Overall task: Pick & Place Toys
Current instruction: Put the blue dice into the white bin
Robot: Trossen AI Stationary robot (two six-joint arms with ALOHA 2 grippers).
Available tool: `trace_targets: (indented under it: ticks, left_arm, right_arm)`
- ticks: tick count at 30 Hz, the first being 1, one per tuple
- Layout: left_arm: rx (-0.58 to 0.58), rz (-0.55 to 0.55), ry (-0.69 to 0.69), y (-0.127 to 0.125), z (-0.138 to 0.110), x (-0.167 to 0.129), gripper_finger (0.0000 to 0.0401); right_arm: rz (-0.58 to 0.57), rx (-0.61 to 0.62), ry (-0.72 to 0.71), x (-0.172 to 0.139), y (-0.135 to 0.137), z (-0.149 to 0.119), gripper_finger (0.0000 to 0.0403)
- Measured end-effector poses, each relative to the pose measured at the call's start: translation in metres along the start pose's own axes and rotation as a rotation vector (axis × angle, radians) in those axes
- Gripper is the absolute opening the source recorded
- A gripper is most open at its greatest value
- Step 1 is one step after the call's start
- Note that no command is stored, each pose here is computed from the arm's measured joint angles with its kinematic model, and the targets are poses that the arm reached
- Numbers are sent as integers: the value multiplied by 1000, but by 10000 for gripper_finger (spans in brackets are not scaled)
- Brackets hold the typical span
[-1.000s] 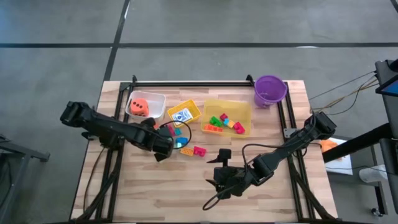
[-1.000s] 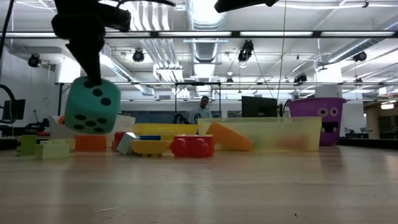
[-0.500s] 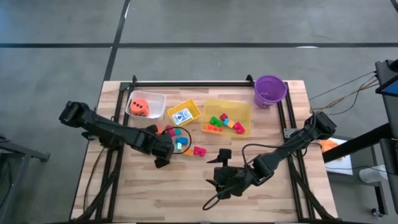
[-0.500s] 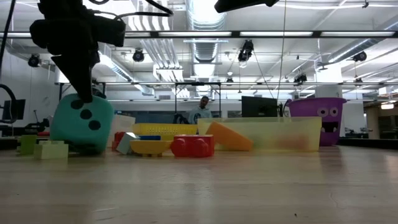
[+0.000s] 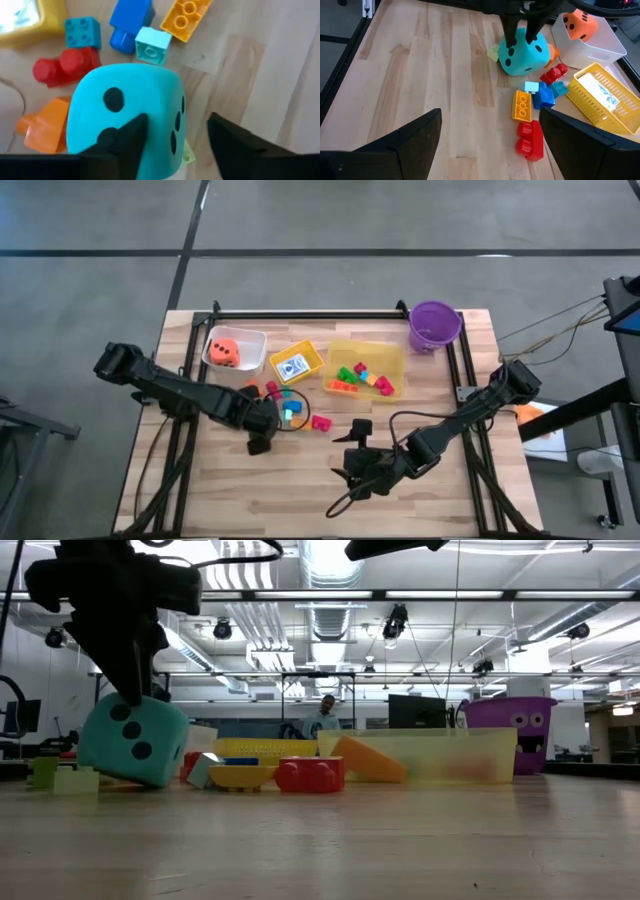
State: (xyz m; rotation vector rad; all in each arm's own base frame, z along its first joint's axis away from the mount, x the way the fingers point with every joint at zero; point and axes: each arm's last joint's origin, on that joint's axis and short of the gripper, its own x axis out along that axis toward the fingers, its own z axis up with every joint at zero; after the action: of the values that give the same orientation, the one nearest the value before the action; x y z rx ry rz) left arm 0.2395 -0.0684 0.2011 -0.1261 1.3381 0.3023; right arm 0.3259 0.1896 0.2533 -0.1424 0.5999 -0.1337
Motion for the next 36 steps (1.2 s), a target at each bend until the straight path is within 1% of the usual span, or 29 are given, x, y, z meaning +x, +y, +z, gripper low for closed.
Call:
trace_targets:
  ticks: [3,5,8,11,15,26,30,36]
  left_arm:
    - [107,41,-28,-2,-1,1,262]
    - [148,75,-43,-1,-1,1,285]
    - [173,99,-52,-1,-1,2,306]
    - [176,88,-47,-1,-1,2,318]
    - [175,68,-43,-2,-1,2,325]
    - [186,53,-41,-3,-1,1,327]
    - [143,43,-46,-4,1,-1,327]
    - [144,40,-54,-2,2,-8,327]
  right_arm:
    - [0,1,0,0,0,0,331]
    - [0,2,0,0,0,0,331]
    - [0,3,0,0,0,0,331]
    - [0,2,0,0,0,0,331]
    - [1,2,0,0,0,0,331]
    - [1,3,0,0,0,0,331]
    - [5,3,1,0,0,0,331]
    - [25,2,7,0,1,0,331]
